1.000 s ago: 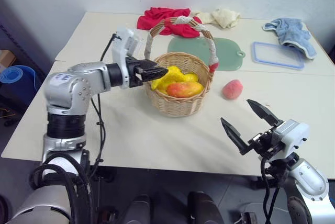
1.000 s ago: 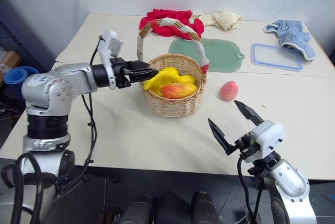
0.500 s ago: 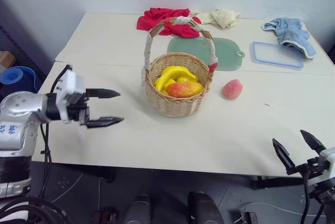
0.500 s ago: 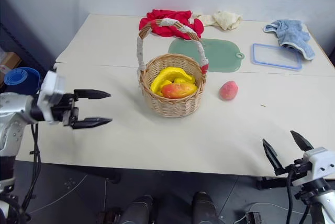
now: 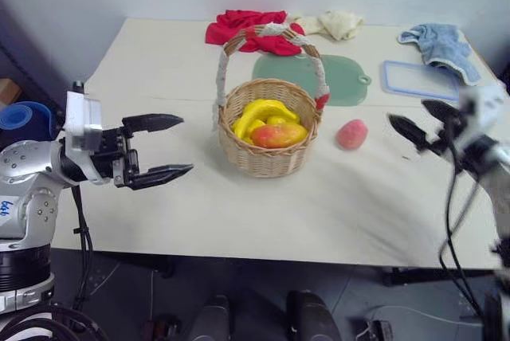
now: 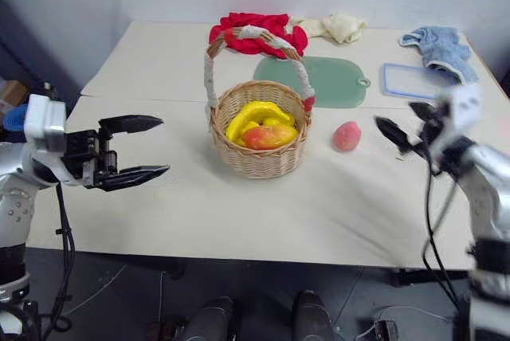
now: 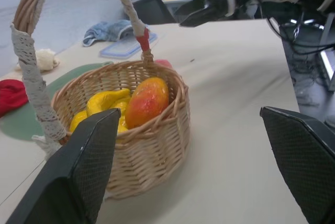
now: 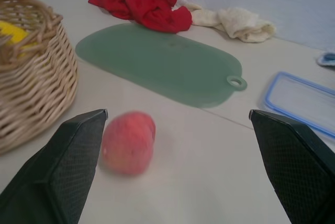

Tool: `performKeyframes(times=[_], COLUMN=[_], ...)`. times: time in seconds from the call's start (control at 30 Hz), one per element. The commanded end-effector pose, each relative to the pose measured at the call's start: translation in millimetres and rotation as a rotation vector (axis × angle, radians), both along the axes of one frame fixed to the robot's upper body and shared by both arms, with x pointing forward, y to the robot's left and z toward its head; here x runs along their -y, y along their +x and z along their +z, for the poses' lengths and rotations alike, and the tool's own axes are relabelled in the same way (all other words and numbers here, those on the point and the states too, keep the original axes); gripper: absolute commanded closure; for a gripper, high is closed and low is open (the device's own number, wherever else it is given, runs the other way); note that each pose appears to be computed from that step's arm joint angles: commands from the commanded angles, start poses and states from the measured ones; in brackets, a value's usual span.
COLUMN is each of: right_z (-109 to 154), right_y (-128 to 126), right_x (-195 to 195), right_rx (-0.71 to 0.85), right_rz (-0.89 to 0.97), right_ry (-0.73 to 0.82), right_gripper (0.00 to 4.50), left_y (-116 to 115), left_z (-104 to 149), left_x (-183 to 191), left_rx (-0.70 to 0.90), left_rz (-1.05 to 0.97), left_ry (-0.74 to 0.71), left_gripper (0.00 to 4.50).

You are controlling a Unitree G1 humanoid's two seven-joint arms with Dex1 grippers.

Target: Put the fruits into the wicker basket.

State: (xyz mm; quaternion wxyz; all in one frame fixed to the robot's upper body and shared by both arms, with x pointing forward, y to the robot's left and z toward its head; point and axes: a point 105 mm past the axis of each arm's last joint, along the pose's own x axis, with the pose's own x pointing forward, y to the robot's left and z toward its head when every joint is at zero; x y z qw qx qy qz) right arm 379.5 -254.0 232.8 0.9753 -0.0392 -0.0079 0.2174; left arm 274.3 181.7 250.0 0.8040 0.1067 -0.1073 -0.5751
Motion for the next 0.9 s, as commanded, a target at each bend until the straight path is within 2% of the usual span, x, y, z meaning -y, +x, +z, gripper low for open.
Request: performKeyframes(times=[0.03, 0.1, 0.17, 0.33, 0.4, 0.5, 0.57, 0.67, 0.73, 0.9], right_z=[-13.5, -20.5, -37.1, -53.2, -59.5, -59.4, -51.8, -38.4, -27.6, -20.1], right_y=[27.8, 42.6, 52.5, 64.9, 63.0, 57.0, 52.0, 38.1, 25.7, -63.4], right_x=[-15.7, -22.4, -24.5, -14.2, -20.2, -30.5, -31.1, -30.7, -35.7, -95.1], right_rx=[-0.144, -0.203, -0.256, -0.270, -0.319, -0.351, -0.326, -0.299, -0.276, -0.303], right_rz=[-0.027, -0.044, -0.061, -0.127, -0.071, 0.032, 0.078, 0.144, 0.180, 0.592], right_ry=[0.036, 0.080, 0.034, -0.042, -0.014, 0.020, 0.045, 0.092, 0.103, -0.055], right_gripper=[0.00, 0.00, 0.00, 0.00, 0.00, 0.58, 1.26, 2.09, 2.15, 2.15], left_y=[-2.6, -2.7, -2.2, -2.7, -3.9, -4.6, -4.7, -4.9, -5.7, -3.6], left_z=[12.8, 10.9, 7.0, 3.7, 4.6, 5.4, 5.8, 4.5, 2.5, -3.8], left_x=[12.5, 16.4, 15.4, 14.8, 16.2, 16.5, 15.8, 14.0, 13.0, 5.4], left_rx=[0.036, 0.037, 0.029, 0.024, 0.025, 0.025, 0.025, 0.018, 0.012, -0.004], left_rz=[-0.023, -0.027, -0.015, -0.003, -0.006, -0.006, -0.002, 0.006, 0.009, 0.049], left_ry=[-0.034, -0.031, -0.028, -0.018, -0.018, -0.015, -0.015, -0.018, -0.016, -0.026], left_gripper=[0.02, 0.02, 0.02, 0.02, 0.02, 0.00, 0.00, 0.00, 0.00, 0.00])
